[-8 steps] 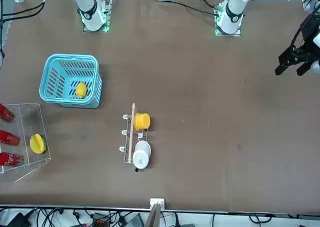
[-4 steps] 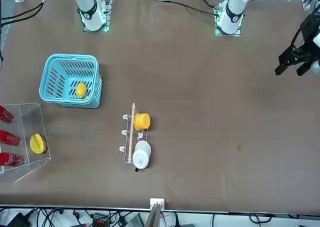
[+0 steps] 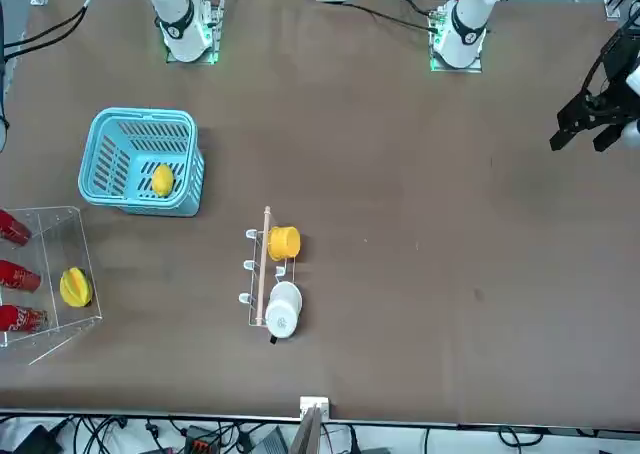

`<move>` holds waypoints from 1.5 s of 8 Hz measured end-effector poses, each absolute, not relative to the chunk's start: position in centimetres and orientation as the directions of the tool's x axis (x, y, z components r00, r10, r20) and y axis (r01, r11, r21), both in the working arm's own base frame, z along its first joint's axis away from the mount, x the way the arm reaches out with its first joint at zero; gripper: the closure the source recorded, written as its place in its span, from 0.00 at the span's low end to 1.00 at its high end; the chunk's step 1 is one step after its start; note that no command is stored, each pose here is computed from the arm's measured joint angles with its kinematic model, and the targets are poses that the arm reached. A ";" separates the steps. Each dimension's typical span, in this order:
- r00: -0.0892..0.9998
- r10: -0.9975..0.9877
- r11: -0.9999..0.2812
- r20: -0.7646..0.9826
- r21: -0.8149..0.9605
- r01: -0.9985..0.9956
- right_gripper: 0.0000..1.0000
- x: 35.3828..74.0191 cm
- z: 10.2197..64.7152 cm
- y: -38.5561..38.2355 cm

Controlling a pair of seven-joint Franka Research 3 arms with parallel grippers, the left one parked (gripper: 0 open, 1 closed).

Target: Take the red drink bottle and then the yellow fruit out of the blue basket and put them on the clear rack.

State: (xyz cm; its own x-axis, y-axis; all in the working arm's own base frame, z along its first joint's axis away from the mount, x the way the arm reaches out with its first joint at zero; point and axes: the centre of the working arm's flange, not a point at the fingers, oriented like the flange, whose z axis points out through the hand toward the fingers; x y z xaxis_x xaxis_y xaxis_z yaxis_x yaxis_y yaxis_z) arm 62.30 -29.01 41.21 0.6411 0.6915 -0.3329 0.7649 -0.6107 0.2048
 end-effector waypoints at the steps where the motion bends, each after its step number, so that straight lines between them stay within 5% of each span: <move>1: 0.642 0.691 -0.611 -0.331 0.207 0.764 0.47 62.3 41.3 -29.1; 3: 0.677 0.685 -0.642 -0.269 0.216 0.736 0.09 62.8 42.5 -29.1; 4: 0.693 0.680 -0.659 -0.241 0.214 0.721 0.00 62.8 43.0 -29.3; 9: 0.722 0.656 -0.694 -0.220 0.202 0.691 0.00 63.2 47.4 -28.9; 12: 0.859 0.498 -0.842 -0.115 0.170 0.511 0.00 64.0 53.7 -22.6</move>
